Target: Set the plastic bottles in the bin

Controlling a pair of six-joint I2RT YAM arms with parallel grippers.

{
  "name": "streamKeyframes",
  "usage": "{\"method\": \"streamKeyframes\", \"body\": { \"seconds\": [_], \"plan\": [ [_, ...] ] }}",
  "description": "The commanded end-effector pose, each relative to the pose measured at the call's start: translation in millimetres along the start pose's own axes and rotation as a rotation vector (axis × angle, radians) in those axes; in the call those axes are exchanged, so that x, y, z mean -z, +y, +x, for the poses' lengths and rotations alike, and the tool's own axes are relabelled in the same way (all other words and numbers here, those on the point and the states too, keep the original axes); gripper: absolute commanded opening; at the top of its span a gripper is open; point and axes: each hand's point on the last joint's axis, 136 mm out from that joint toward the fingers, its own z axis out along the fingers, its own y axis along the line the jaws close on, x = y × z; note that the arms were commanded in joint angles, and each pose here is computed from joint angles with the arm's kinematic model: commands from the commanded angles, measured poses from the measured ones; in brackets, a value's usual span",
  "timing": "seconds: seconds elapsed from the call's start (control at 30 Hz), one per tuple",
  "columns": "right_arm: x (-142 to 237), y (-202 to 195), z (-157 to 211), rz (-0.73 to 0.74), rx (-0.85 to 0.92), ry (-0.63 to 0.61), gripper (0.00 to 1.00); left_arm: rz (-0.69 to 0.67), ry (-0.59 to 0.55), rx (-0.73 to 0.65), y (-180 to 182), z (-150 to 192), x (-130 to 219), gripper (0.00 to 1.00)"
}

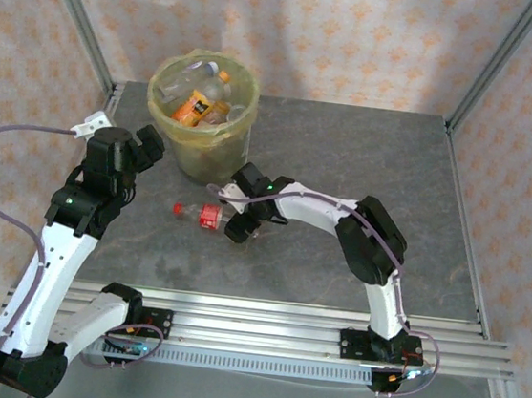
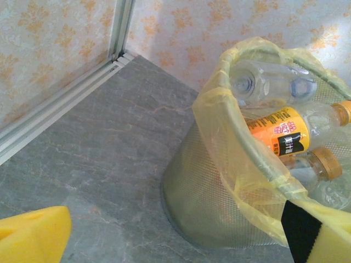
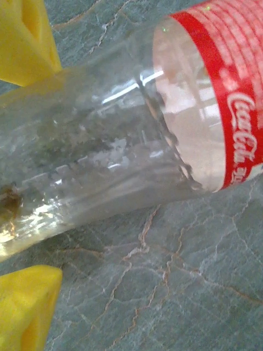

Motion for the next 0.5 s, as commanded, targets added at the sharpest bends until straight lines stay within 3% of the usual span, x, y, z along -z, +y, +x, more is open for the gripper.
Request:
{"method": "streamKeyframes", "body": {
  "seconds": [0.0, 0.47],
  "plan": [
    [5.7, -1.5, 1.5, 0.067, 0.011, 0.016, 0.82, -0.039, -0.032, 0.023, 9.2, -6.3, 4.5, 1.00],
    [-5.6, 22.2, 4.6, 0.012, 0.040, 0.061, 0.59, -0.058, -0.063, 0.021, 13.1, -15.0, 10.1, 1.00]
  ]
}}
